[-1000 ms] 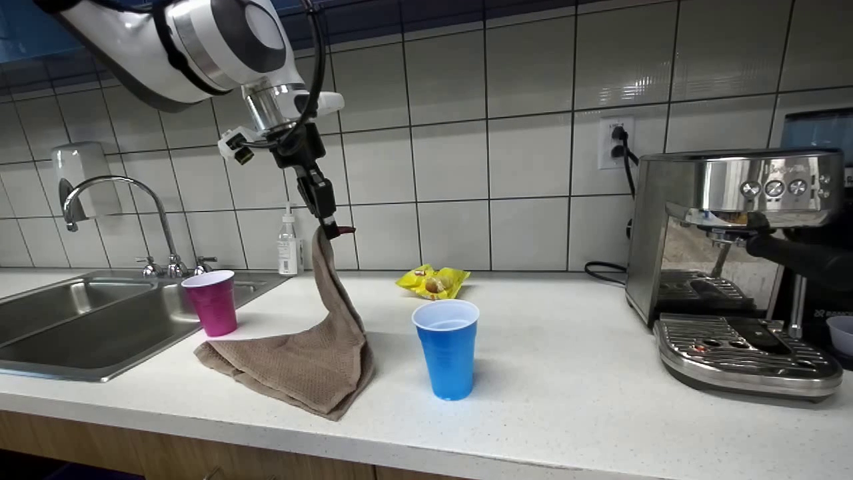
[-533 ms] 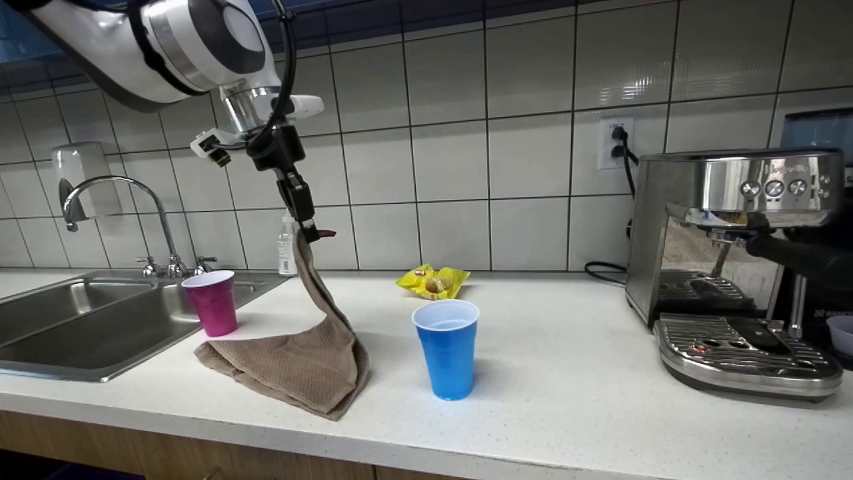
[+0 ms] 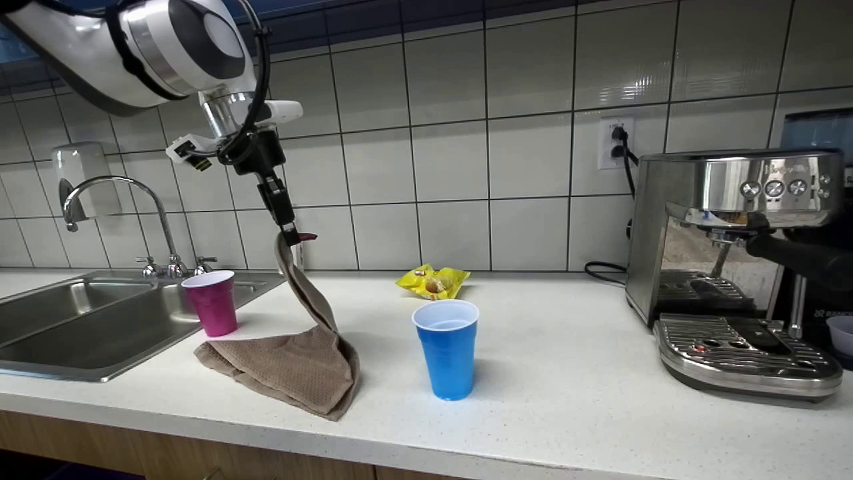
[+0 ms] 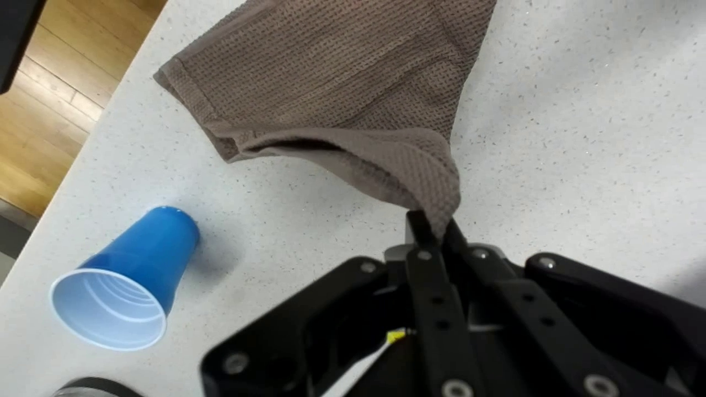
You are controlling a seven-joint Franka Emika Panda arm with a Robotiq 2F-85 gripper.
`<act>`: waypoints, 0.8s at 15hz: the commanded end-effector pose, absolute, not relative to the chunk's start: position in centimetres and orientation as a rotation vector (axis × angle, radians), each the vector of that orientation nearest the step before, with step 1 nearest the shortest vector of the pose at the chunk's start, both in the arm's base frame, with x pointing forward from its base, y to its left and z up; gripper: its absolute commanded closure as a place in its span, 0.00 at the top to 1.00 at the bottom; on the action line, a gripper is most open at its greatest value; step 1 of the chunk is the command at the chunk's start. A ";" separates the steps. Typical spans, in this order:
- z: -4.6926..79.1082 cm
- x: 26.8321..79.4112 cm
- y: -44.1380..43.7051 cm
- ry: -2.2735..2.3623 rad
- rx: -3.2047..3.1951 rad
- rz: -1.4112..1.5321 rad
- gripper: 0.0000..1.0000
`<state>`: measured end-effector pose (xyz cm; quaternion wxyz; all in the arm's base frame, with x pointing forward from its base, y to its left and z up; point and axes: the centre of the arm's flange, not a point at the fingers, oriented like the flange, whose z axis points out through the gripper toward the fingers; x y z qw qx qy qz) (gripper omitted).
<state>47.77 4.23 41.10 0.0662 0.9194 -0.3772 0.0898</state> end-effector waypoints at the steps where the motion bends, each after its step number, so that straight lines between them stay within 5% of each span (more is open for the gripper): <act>1: 41.5 46.7 5.9 -1.170 2.749 0.264 0.01; 12: 40.9 45.6 9.1 -1.155 2.740 0.251 0.01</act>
